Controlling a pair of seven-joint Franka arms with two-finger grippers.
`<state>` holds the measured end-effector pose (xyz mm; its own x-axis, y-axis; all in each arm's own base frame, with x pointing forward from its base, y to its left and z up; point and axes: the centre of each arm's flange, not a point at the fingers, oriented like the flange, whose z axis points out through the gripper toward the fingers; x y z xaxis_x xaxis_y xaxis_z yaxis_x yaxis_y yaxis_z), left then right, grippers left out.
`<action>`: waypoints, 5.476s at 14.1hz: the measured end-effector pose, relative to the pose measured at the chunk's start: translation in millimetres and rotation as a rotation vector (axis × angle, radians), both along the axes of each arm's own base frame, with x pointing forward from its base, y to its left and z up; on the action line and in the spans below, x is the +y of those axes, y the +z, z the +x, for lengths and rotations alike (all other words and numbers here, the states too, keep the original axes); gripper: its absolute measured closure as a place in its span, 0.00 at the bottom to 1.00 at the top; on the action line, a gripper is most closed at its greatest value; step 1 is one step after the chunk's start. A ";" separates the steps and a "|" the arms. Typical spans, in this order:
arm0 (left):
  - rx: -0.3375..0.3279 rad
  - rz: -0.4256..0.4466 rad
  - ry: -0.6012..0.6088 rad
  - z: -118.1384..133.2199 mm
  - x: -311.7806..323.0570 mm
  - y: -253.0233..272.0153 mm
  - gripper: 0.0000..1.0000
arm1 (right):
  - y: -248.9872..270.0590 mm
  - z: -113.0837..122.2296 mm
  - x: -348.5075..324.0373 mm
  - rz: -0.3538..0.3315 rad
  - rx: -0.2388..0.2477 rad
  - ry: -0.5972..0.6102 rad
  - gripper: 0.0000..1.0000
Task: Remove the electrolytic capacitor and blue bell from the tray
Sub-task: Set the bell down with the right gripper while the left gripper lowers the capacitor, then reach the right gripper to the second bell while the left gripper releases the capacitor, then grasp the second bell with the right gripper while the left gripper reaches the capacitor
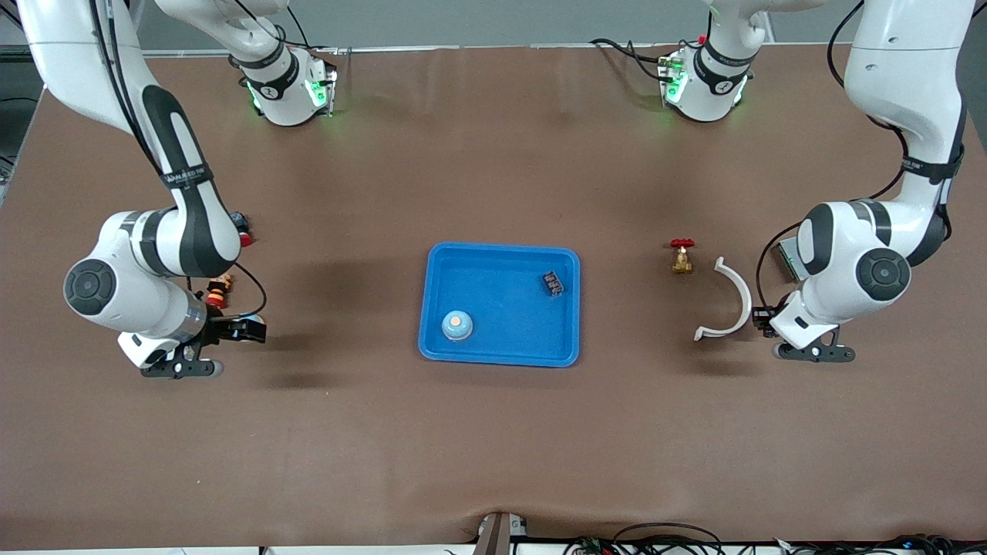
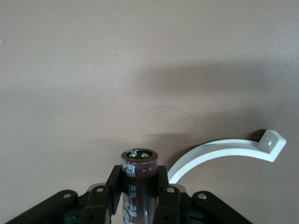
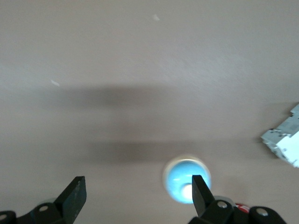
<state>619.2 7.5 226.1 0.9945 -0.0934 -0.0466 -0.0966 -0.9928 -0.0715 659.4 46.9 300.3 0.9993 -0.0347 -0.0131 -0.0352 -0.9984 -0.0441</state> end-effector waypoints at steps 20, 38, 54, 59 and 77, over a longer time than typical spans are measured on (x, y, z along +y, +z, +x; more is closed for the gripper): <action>0.045 0.025 -0.014 -7.3 29.3 -38.1 0.66 | -43.8 -46.3 324.2 0.033 -0.033 -0.440 0.00; 0.015 0.028 -0.012 8.2 31.1 -18.3 0.00 | -101.9 -72.1 389.6 -0.014 -0.087 -0.507 0.00; 0.069 -0.017 0.287 14.5 -95.7 115.3 0.00 | -46.7 -16.4 335.5 -0.111 -0.031 -0.418 0.37; 0.060 -0.042 0.435 3.3 -166.3 125.8 0.00 | -26.4 13.7 265.9 -0.136 0.011 -0.288 0.37; 0.071 -0.064 0.828 -38.2 -370.4 46.8 0.00 | -34.8 63.9 -14.7 -0.072 0.032 0.106 0.37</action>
